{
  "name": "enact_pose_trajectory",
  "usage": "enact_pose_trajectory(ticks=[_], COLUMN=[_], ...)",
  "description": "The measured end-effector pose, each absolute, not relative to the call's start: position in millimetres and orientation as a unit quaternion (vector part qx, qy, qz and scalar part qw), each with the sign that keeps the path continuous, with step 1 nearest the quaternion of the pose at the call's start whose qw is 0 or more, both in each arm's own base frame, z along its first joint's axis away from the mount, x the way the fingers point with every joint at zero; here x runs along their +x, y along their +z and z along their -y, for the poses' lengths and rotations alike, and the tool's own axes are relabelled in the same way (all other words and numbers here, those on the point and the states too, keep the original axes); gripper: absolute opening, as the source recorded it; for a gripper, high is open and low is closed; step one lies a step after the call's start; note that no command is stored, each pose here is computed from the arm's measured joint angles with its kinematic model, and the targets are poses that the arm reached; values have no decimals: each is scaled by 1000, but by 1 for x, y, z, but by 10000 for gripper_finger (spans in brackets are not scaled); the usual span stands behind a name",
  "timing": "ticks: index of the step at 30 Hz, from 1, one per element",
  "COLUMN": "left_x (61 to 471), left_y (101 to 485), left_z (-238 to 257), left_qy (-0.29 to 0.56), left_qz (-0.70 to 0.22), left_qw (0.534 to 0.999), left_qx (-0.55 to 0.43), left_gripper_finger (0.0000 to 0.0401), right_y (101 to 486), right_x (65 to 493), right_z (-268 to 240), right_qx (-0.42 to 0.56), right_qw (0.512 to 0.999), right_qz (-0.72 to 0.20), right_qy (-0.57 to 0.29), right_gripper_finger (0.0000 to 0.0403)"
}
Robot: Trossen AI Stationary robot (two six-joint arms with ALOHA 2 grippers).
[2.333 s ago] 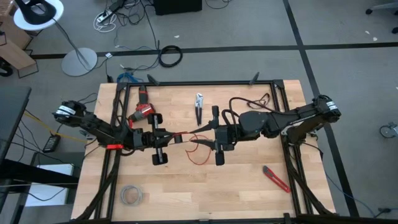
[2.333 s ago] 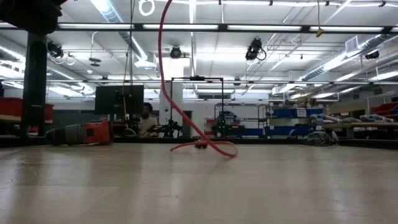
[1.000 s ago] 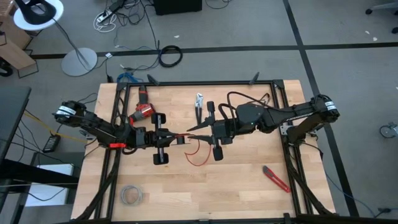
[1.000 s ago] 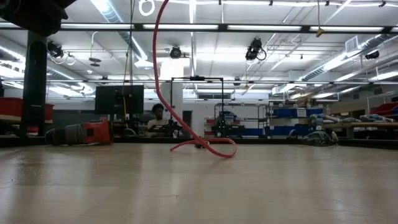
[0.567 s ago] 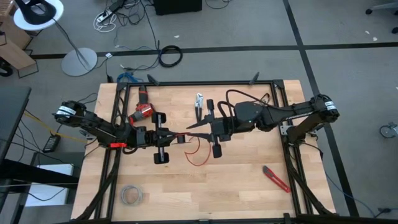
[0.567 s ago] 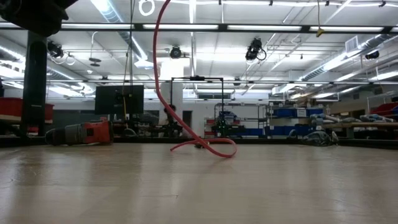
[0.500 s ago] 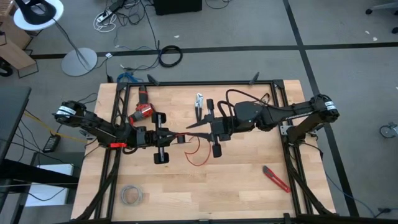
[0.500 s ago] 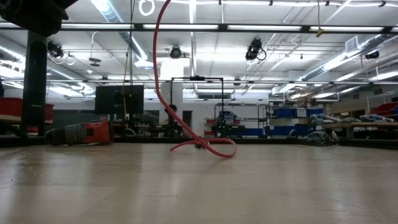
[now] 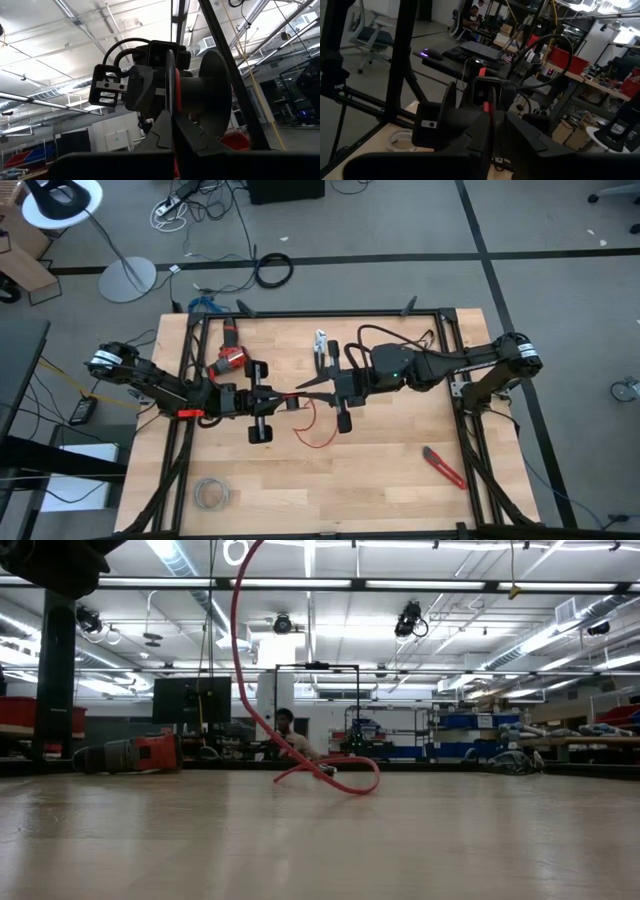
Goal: Coil cords
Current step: Coil the red wire onto the black spool
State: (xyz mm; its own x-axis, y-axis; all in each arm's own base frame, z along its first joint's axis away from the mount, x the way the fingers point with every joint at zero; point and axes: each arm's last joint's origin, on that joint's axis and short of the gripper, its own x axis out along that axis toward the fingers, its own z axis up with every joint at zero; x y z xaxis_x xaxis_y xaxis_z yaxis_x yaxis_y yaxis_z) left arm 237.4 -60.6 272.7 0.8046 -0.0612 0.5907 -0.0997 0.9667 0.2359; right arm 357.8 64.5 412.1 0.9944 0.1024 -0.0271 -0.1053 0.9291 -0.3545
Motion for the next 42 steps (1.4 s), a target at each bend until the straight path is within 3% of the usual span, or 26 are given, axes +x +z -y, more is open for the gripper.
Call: enact_pose_trajectory(ticks=[8,18,22,33,37,42], left_x=[237,237,237,236,236,235], left_y=[273,273,272,272,272,270], left_z=[60,61,61,63,65,70], left_qy=[11,22,31,31,51,73], left_qz=[313,309,305,304,294,275], left_qw=[941,943,944,945,949,954], left_qx=[128,123,119,114,104,95], left_gripper_finger=[0,9,45,207,235,239], right_y=[412,411,411,411,411,411], right_x=[358,357,357,358,358,358], right_z=[-66,-68,-69,-68,-68,-68], right_qx=[-201,-210,-211,-212,-212,-212], right_qw=[978,976,976,976,976,976], right_qz=[-4,-5,-5,-8,-8,-10], right_qy=[56,57,57,47,45,38], right_gripper_finger=[6,3,2,1,1,0])
